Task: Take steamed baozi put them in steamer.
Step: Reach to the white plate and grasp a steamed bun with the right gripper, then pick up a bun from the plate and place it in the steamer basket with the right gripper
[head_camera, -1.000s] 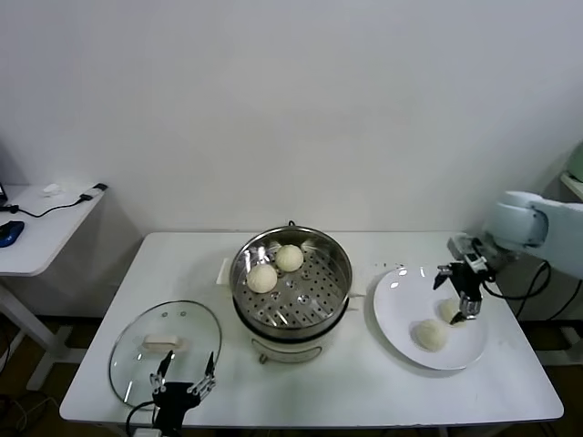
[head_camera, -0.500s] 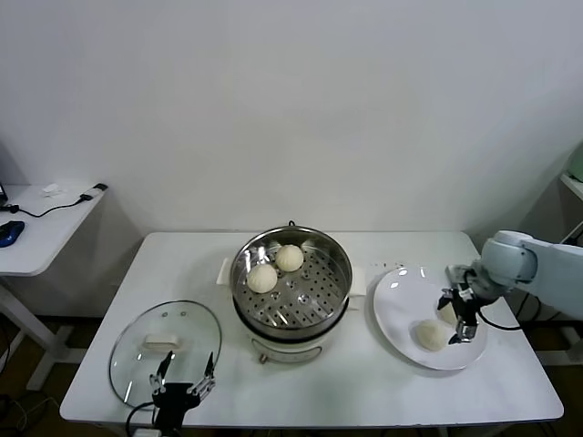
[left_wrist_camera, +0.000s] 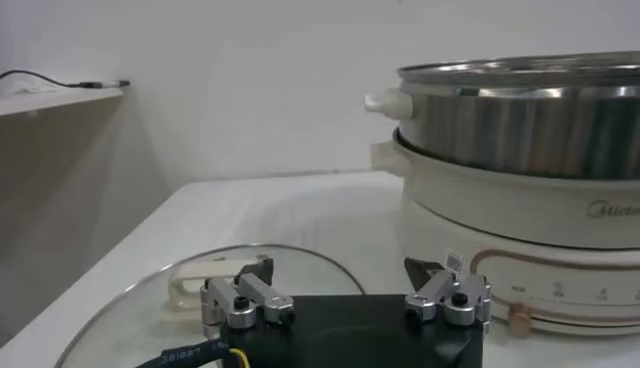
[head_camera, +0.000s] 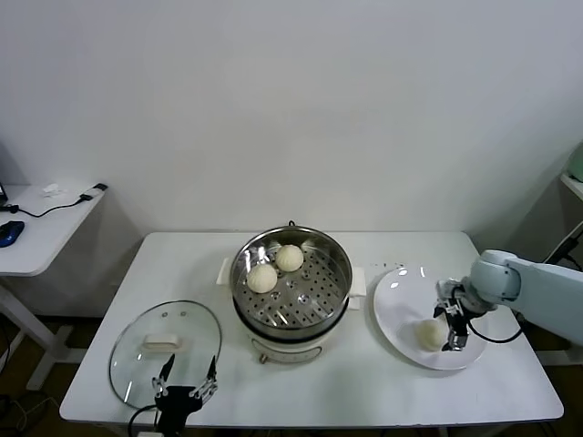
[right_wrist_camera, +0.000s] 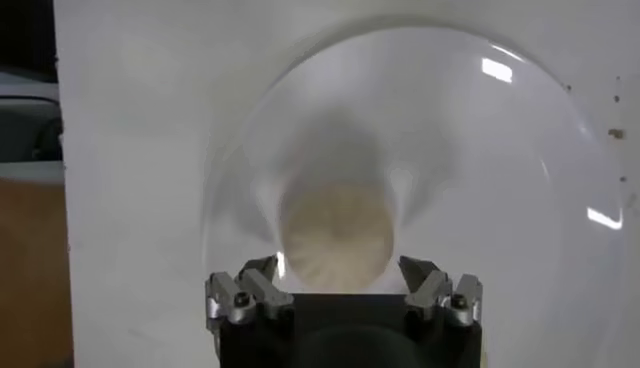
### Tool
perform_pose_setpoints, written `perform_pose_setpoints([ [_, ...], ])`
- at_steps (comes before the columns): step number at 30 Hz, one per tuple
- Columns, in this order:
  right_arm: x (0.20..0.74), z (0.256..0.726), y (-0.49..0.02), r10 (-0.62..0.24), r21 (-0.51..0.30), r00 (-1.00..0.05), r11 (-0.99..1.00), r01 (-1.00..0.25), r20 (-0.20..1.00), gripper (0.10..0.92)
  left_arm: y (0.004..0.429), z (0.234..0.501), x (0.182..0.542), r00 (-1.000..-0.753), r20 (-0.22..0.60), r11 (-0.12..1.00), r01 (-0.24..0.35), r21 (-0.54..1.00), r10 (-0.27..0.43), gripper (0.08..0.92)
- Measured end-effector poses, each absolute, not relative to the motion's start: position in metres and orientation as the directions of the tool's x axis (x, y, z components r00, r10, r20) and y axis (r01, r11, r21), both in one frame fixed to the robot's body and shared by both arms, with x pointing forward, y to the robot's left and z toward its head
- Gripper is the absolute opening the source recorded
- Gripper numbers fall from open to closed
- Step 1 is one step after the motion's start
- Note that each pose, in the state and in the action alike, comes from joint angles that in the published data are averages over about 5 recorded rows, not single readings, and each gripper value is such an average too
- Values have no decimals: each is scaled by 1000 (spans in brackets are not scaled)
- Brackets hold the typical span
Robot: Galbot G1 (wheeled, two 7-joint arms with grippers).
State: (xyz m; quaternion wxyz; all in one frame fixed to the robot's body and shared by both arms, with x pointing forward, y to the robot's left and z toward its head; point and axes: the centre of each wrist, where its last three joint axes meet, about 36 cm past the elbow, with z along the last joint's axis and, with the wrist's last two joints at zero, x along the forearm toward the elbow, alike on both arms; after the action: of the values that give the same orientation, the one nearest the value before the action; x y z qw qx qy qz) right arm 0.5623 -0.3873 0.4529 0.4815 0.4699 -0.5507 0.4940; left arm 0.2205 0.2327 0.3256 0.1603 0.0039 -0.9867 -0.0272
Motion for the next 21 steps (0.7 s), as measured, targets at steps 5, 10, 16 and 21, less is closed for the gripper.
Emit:
perform_pose_setpoints([
  [5, 562, 449, -383, -44, -98, -101, 65, -993, 994, 771, 233, 326, 220, -948, 317, 998, 1, 56, -16, 823],
  [10, 563, 449, -382, -43, -105, -108, 61, -993, 993, 715, 232, 326, 220, -949, 316, 998, 2, 57, -16, 823],
  [16, 564, 456, -383, -50, -106, -108, 46, -993, 993, 645, 232, 327, 220, -950, 313, 998, 4, 59, -15, 823],
  [21, 573, 477, -387, -49, -126, -126, 15, -992, 991, 627, 230, 327, 220, -950, 311, 998, 10, 60, -10, 823],
])
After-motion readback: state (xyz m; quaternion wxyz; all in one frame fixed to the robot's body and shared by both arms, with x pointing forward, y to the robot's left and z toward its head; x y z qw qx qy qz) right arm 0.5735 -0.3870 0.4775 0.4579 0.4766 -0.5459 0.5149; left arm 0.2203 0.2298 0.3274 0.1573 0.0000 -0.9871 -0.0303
